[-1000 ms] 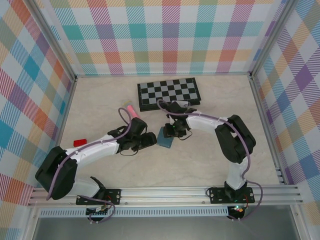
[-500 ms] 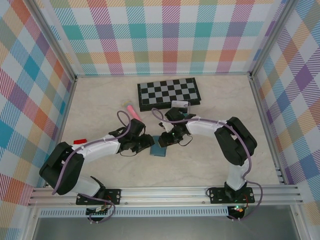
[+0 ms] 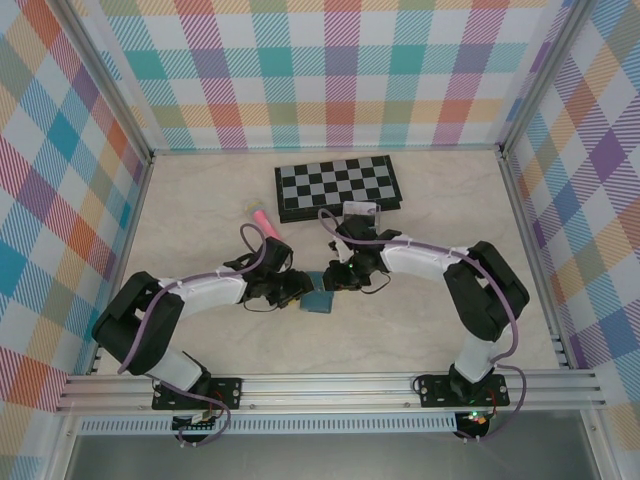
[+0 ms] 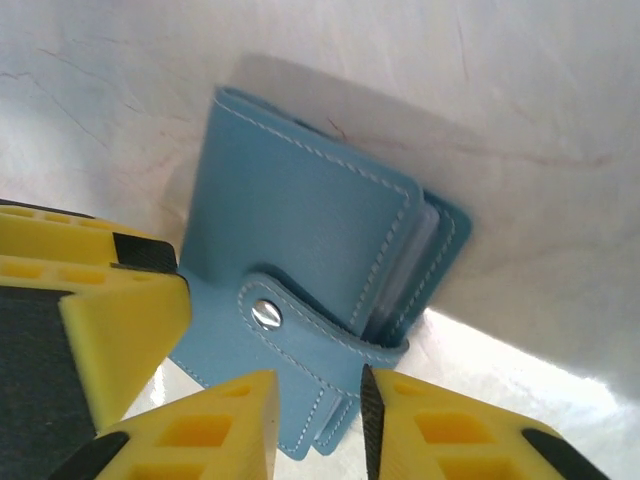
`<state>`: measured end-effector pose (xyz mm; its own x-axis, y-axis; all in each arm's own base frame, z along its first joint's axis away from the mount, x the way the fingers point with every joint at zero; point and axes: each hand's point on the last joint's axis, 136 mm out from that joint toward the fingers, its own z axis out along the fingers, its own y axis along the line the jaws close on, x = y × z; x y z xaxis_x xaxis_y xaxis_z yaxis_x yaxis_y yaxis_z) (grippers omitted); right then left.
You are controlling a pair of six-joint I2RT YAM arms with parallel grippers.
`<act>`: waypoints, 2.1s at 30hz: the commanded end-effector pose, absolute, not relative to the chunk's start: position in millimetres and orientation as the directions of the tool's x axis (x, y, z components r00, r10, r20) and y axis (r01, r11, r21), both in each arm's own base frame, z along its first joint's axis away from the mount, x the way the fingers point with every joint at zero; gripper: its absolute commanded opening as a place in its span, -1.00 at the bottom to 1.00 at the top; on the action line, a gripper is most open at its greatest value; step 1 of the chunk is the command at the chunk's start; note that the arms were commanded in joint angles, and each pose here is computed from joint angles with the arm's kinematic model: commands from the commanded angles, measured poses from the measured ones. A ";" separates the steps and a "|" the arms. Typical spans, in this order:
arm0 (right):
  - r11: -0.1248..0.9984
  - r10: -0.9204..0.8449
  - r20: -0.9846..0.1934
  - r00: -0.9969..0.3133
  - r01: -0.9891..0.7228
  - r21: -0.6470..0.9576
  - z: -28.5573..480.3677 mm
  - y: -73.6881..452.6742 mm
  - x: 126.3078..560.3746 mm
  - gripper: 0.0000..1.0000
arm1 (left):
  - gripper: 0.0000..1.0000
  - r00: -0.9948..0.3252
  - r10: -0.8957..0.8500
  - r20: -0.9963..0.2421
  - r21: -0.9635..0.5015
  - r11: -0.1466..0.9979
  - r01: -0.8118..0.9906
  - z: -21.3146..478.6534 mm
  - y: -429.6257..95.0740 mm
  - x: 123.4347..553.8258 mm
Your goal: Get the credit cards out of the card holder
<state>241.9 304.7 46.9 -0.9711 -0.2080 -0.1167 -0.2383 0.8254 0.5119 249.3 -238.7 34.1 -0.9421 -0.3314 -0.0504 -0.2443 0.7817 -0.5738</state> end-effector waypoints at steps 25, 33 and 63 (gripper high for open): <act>0.849 -0.127 -0.103 -0.987 -0.162 0.504 49.4 299.0 243.6 -0.46 | -0.82 -0.955 -0.286 -0.075 -0.823 0.559 -0.103 68.7 -262.0 255.0; 0.883 -0.118 -0.146 -0.982 -0.171 0.437 68.5 297.1 247.2 -0.14 | -0.97 -0.956 -0.275 -0.099 -0.802 0.591 -0.087 71.7 -257.1 252.3; 0.982 -0.093 -0.104 -0.990 -0.109 0.153 25.1 287.7 257.1 -0.64 | -1.00 -0.944 -0.306 -0.124 -0.767 0.633 -0.104 73.3 -245.0 251.6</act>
